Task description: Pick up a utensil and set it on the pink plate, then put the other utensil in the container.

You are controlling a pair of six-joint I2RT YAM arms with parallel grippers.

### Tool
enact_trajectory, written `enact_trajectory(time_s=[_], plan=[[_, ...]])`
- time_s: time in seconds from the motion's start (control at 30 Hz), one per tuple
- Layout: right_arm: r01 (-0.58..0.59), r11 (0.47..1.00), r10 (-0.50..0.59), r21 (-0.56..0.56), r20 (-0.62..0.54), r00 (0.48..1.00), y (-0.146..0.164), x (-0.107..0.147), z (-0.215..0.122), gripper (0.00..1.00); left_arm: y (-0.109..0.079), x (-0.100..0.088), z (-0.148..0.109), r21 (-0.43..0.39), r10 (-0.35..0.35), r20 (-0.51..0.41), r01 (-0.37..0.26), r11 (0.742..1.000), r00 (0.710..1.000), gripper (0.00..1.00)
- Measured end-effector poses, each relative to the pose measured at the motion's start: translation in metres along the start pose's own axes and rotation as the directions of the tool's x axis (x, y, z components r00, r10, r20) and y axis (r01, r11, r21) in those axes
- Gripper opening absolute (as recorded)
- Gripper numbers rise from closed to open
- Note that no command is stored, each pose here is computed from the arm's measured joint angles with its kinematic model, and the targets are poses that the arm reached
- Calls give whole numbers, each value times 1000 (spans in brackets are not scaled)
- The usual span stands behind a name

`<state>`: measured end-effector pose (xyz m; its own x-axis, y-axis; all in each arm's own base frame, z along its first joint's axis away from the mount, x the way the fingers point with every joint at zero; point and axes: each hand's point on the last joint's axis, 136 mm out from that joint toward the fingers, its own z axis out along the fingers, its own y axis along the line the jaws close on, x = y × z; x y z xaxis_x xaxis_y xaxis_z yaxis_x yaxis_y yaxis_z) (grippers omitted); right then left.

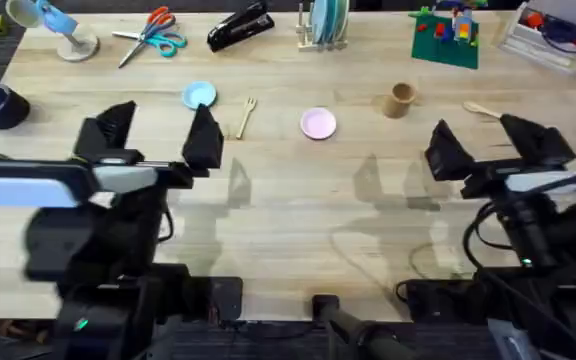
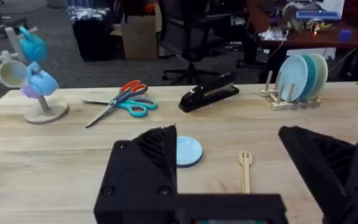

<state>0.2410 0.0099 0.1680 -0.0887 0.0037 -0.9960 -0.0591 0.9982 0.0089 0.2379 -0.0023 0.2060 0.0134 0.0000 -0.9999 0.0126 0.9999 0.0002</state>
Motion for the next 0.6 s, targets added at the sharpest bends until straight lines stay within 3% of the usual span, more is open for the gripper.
enact_trajectory(time_s=[0.23, 0.43, 0.6], plan=[[-9, 1000, 7, -10, -109, 994, 4, -16, -25, 995, 0, -20, -30, -1, -7, -154, 7, 1000, 988, 993], [-15, 1000, 12, -12, -187, 982, 6, -36, -51, 994, -1, -65, -42, -11, -67, -173, 66, 998, 983, 993], [-19, 1000, 16, -11, -242, 970, 7, -59, -63, 995, -3, -78, -43, -12, -90, -316, 91, 996, 944, 992]])
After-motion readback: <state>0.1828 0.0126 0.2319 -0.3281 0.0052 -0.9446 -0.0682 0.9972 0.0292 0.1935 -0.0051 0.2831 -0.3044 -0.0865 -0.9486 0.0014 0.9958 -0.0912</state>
